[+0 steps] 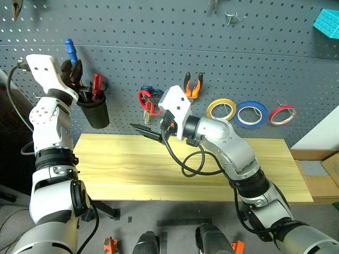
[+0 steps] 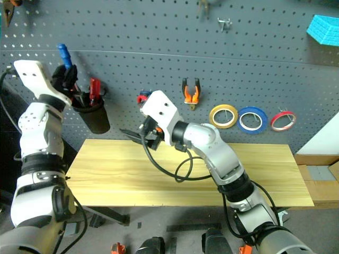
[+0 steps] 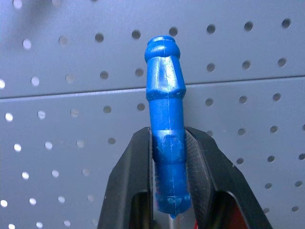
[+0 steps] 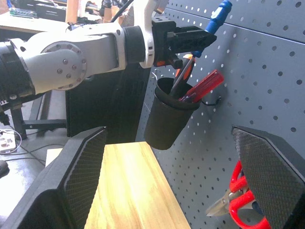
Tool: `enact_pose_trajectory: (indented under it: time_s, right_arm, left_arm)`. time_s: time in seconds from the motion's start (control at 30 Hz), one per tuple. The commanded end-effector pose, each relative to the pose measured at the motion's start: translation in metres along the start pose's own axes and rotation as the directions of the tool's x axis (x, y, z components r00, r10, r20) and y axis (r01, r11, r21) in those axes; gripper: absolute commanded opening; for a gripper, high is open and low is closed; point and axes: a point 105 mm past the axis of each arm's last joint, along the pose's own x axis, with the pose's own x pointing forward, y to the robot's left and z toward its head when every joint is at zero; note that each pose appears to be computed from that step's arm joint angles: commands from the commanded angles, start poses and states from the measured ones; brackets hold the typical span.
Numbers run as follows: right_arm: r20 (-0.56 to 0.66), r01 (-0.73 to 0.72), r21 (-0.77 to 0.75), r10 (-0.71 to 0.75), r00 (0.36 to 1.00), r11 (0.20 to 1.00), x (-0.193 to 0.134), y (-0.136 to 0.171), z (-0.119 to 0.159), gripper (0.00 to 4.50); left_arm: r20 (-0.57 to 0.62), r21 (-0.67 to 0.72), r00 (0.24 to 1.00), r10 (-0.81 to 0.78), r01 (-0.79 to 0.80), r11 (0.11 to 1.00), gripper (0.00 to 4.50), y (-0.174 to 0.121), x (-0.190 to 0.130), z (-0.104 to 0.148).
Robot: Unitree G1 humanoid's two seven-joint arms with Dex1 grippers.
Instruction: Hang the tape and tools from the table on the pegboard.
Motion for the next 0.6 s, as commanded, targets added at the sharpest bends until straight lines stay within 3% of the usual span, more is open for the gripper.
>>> enact_pose_trajectory:
  time_s: [0.03, 0.2, 0.37, 0.5, 0.6]
  right_arm:
    - [0.062, 0.02, -0.041, -0.017, 0.998, 0.999, -0.002, -0.004, 0.018, 4.5]
    - [0.08, 0.04, -0.035, -0.037, 0.996, 0.999, -0.006, -0.009, 0.02, 4.5]
    - [0.119, 0.113, 0.011, -0.113, 0.986, 0.994, -0.025, -0.022, 0.023, 4.5]
    - [0.103, 0.227, 0.038, -0.23, 0.968, 0.973, -0.047, -0.037, 0.013, 4.5]
    - [0.06, 0.358, 0.056, -0.362, 0.93, 0.932, -0.065, -0.05, -0.004, 4.5]
  left_arm:
    - [0.07, 0.021, 0.997, 0.016, -0.017, 1.0, 1.93, -0.001, -0.002, 0.016]
    - [0.103, 0.06, 0.994, 0.046, -0.052, 0.997, 3.45, -0.007, -0.009, 0.025]
    - [0.037, 0.087, 0.994, 0.106, -0.109, 0.99, 3.45, -0.021, -0.028, 0.026]
    - [-0.006, 0.063, 0.998, 0.056, -0.055, 0.996, 3.45, -0.048, -0.048, 0.025]
    - [-0.088, 0.045, 0.996, -0.025, 0.029, 0.999, 3.45, -0.072, -0.072, 0.004]
